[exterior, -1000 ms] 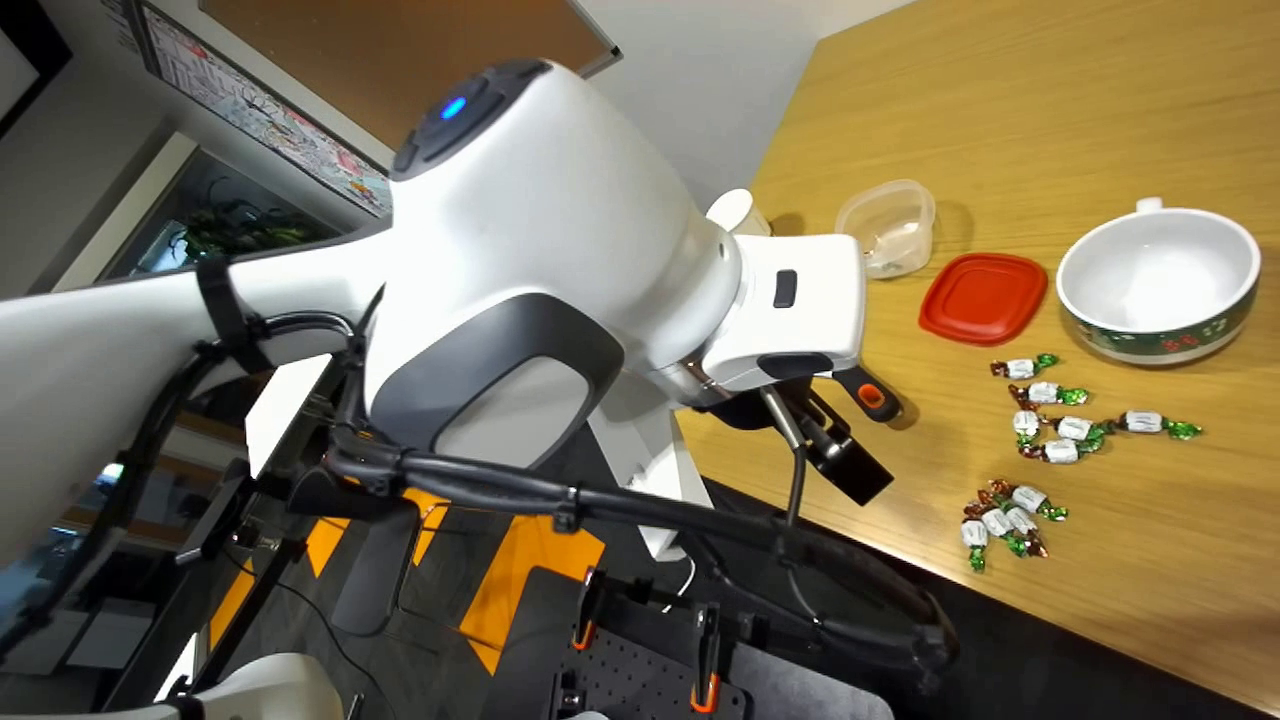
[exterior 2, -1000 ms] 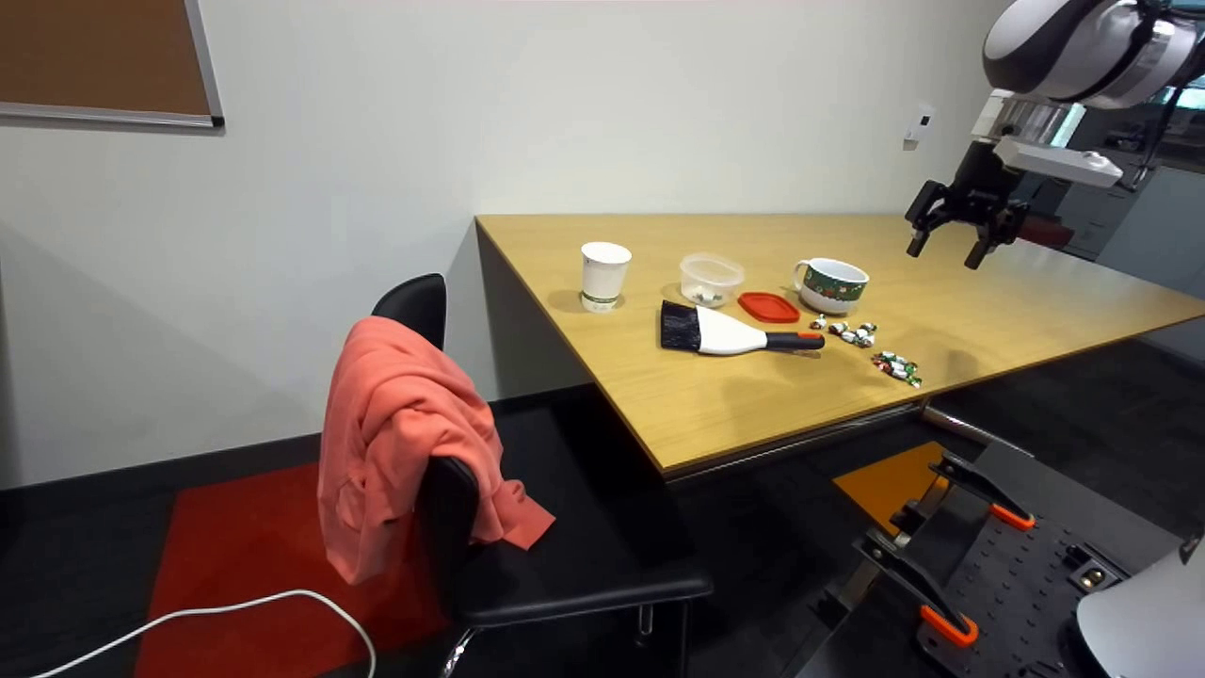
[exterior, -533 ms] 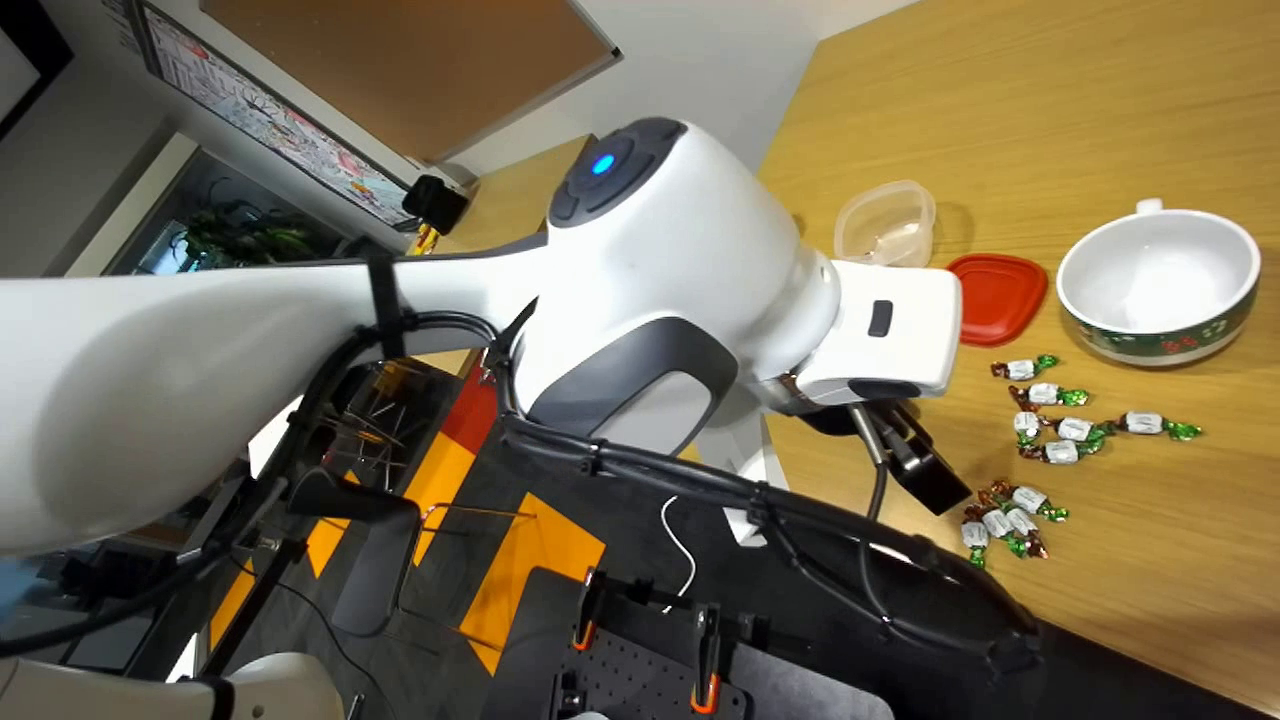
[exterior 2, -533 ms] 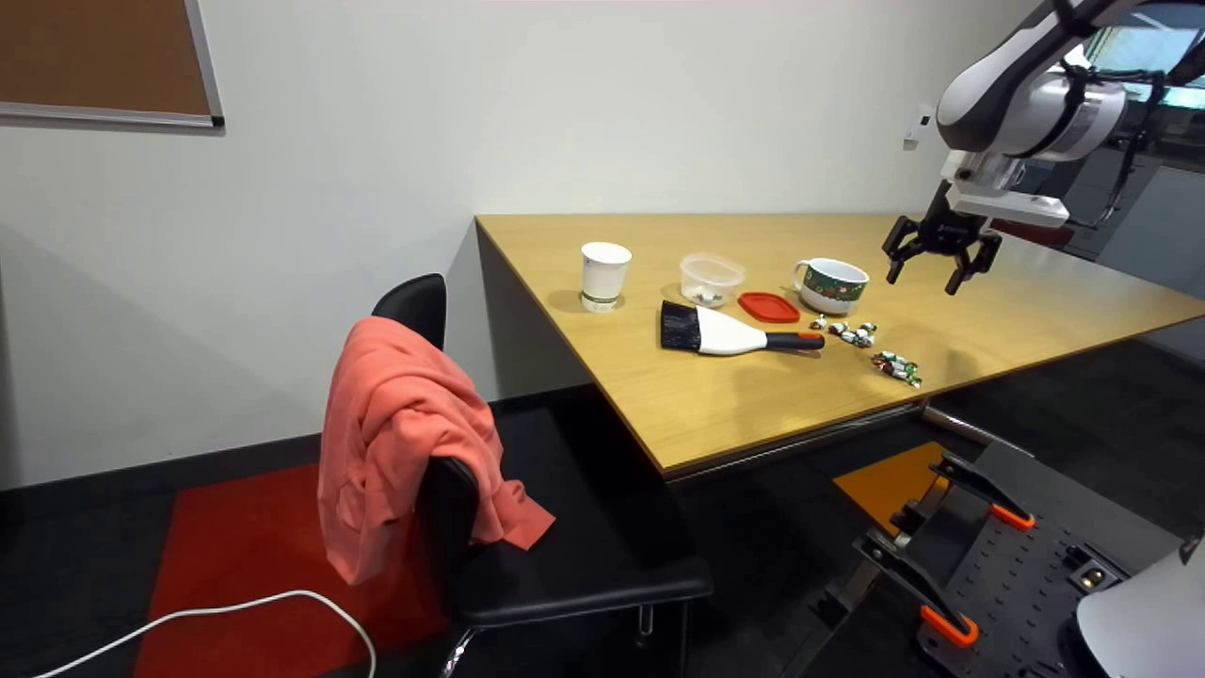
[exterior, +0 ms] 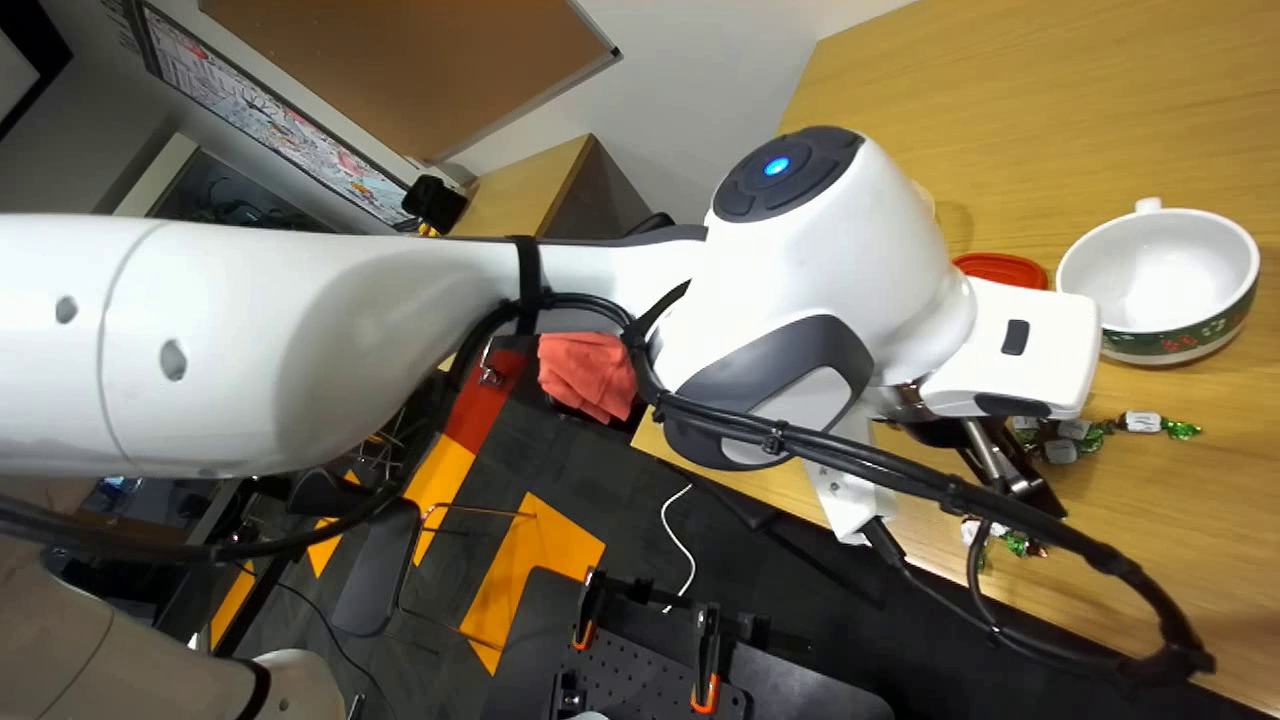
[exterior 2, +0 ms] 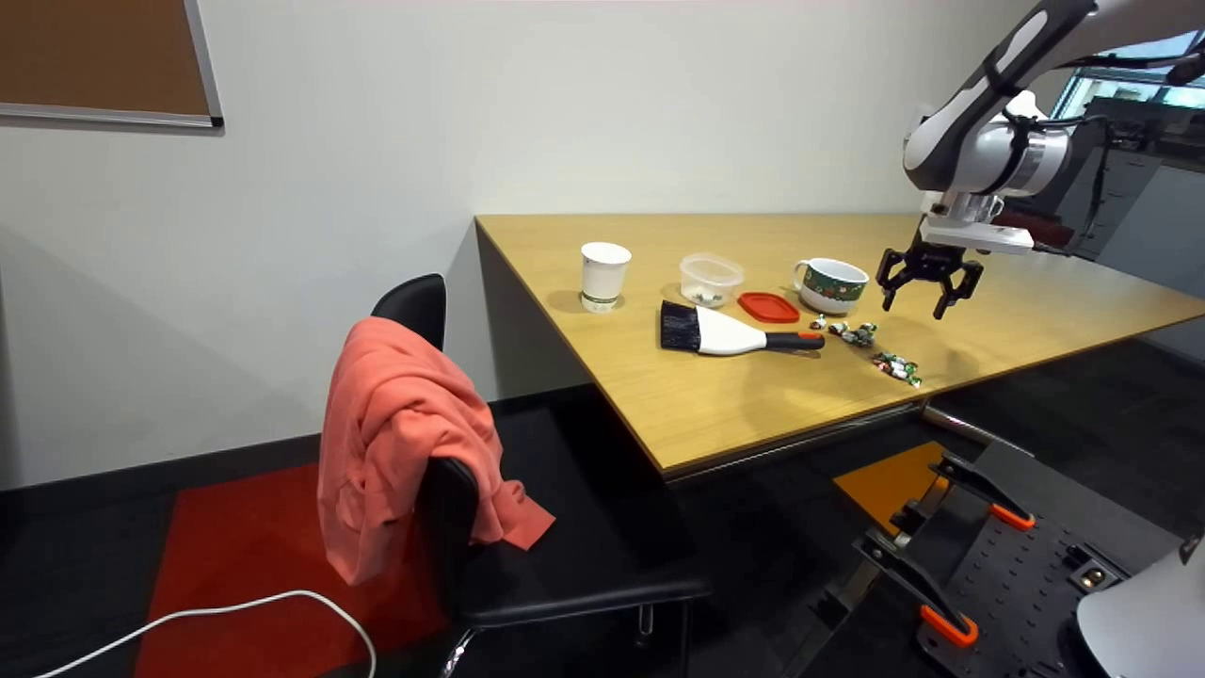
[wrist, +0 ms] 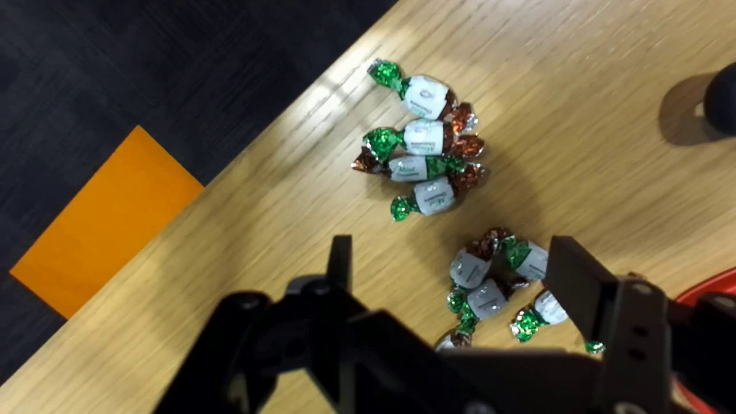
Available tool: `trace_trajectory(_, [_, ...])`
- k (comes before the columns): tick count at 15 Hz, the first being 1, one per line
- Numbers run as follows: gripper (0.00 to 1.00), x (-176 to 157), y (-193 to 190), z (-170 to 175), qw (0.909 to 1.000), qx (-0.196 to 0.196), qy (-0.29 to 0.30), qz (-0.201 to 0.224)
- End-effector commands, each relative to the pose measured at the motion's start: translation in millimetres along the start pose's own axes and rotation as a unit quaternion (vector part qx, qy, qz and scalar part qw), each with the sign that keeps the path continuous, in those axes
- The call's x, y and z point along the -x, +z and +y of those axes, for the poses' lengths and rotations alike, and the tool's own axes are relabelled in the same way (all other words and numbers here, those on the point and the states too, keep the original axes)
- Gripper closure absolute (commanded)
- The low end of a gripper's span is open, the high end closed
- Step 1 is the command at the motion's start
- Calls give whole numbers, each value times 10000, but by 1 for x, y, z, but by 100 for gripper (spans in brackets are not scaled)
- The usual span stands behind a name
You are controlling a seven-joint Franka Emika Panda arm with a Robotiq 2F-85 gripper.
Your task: Place one piece of candy in the clear bowl
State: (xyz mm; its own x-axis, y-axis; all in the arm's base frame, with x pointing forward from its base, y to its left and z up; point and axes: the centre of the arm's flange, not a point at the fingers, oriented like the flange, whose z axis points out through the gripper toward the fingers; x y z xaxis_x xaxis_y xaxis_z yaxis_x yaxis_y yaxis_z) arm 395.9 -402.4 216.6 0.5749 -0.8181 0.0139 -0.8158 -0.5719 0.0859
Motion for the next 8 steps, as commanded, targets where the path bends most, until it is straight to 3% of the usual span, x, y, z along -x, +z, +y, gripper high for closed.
trace_trajectory(1, [17,-28,13,3,9995,14,299,54])
trace_trajectory(5, [23,-33,33,5,9987,-132,479,69])
trace_trajectory(8, [28,-26,42,3,9963,-467,723,80])
